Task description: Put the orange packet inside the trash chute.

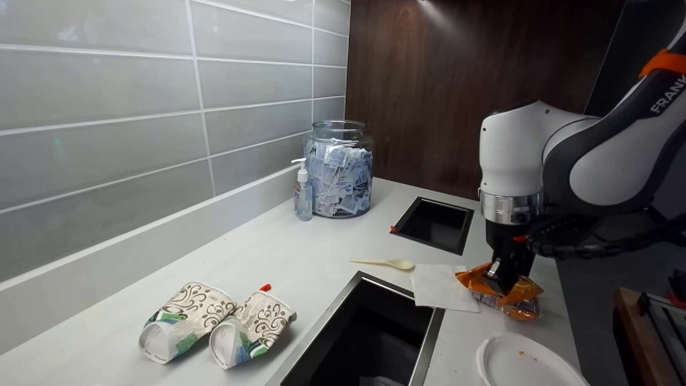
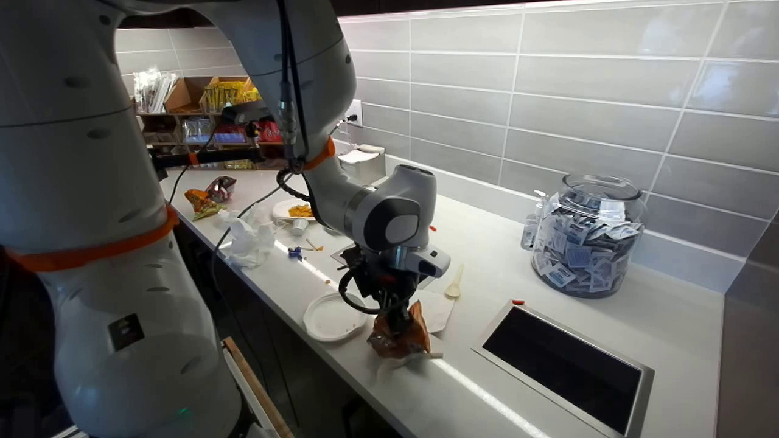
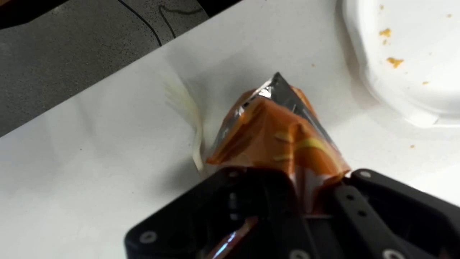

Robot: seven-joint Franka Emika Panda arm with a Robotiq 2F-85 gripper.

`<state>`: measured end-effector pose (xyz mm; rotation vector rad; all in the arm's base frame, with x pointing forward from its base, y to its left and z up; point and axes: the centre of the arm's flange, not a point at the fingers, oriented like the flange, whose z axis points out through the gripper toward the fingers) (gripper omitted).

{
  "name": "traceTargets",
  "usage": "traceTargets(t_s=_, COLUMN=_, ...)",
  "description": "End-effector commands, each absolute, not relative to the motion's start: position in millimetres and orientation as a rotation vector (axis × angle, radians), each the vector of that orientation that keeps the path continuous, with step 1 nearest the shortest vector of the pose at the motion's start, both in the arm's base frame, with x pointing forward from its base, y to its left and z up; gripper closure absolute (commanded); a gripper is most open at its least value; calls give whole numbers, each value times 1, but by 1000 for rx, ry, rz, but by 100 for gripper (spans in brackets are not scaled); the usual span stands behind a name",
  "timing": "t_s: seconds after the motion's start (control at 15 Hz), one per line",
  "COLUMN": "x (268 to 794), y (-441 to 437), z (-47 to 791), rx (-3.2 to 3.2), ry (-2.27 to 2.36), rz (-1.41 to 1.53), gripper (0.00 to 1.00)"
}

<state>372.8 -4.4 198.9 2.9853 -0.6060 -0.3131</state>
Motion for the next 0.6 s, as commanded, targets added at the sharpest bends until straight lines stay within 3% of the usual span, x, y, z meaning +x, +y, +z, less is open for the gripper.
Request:
traceTargets(t_s=0.0, x=371, y=-4, z=192, rx=2981, ry=-625, rz=-296, gripper=100)
traceTargets(t_s=0.53, x=372, y=-4, z=197, rx=2965, ry=-639, rz=-286, gripper=100)
